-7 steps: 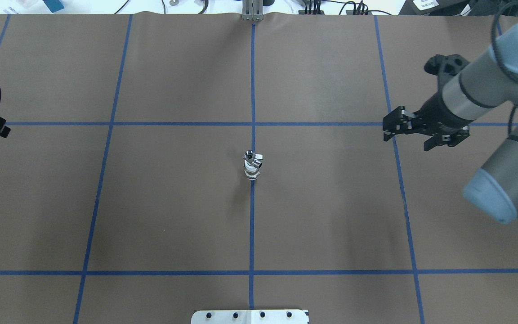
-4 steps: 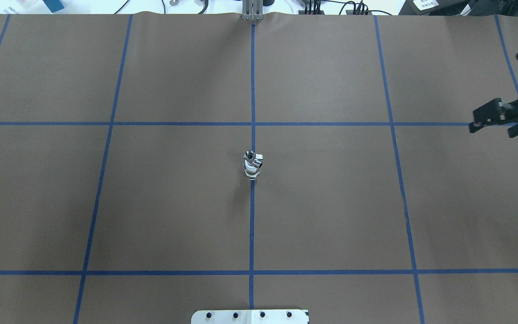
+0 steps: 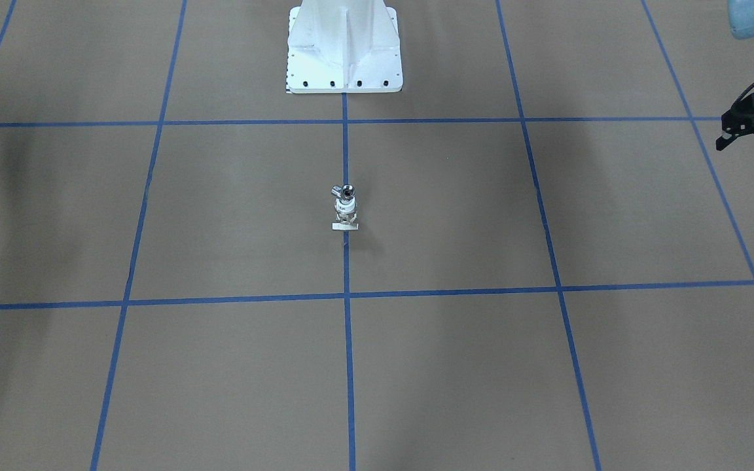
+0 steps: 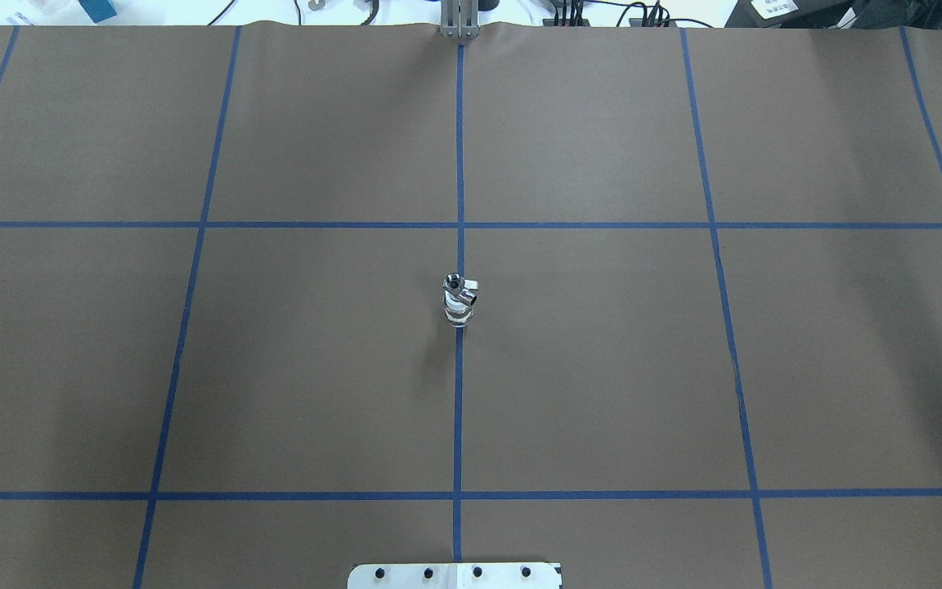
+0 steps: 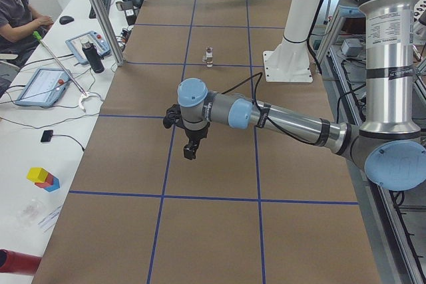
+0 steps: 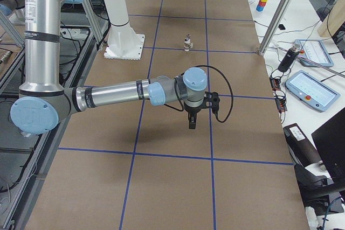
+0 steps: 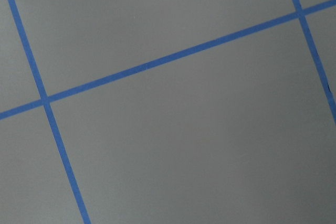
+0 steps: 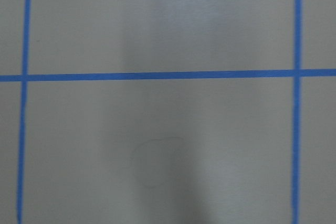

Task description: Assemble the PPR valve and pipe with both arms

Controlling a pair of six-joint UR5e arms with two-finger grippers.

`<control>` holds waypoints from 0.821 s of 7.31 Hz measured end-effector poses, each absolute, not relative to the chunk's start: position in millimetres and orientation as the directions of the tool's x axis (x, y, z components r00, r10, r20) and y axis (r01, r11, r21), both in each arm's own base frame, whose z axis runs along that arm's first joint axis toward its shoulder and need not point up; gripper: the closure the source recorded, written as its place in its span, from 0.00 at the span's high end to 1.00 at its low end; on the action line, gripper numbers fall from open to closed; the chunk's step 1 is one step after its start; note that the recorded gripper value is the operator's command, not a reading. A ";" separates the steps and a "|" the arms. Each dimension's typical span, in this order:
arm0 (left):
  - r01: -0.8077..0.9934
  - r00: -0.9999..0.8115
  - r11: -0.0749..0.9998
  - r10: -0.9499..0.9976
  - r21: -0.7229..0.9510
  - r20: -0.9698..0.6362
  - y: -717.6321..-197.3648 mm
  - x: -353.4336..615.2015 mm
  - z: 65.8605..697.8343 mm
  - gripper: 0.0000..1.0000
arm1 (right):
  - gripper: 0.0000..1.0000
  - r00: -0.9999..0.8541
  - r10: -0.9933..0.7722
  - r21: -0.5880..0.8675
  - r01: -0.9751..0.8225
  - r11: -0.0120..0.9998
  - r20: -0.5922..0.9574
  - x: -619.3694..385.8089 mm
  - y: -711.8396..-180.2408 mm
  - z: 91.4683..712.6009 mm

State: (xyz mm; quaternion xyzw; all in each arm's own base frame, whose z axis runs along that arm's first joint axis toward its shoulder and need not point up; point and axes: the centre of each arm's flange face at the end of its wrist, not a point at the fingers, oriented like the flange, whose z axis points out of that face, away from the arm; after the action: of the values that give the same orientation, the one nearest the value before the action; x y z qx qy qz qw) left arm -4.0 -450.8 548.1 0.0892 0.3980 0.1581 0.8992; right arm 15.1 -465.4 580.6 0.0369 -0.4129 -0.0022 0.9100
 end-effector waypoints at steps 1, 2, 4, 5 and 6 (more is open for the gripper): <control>-0.187 0.645 0.948 0.316 0.256 -0.696 -451.5 -24.7 571.0 1.00 | 1.00 0.662 -0.046 0.083 -0.024 0.996 0.748 26.1 -463.7 587.6; -0.162 0.655 0.963 0.268 0.215 -0.707 -453.6 -39.4 595.0 1.00 | 1.00 0.666 -0.050 0.087 -0.023 0.996 0.745 31.0 -461.5 591.9; -0.138 0.661 0.973 0.229 0.184 -0.714 -454.7 -50.1 612.0 1.00 | 1.00 0.669 -0.050 0.088 -0.023 0.996 0.742 33.3 -458.7 594.0; -0.130 0.663 0.973 0.227 0.190 -0.713 -455.7 -51.0 606.7 1.00 | 1.00 0.669 -0.049 0.087 -0.023 0.996 0.742 32.9 -458.7 593.6; -0.115 0.666 0.975 0.218 0.191 -0.714 -457.2 -51.0 598.7 1.00 | 1.00 0.669 -0.050 0.087 -0.023 0.996 0.742 31.5 -459.3 592.2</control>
State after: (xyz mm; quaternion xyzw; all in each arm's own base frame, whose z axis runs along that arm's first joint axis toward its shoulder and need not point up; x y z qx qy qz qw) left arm -51.0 -457.2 598.7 0.0648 0.3985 0.0916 0.9103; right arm 31.5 -459.3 592.2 0.0446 -0.4070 -0.0075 0.9123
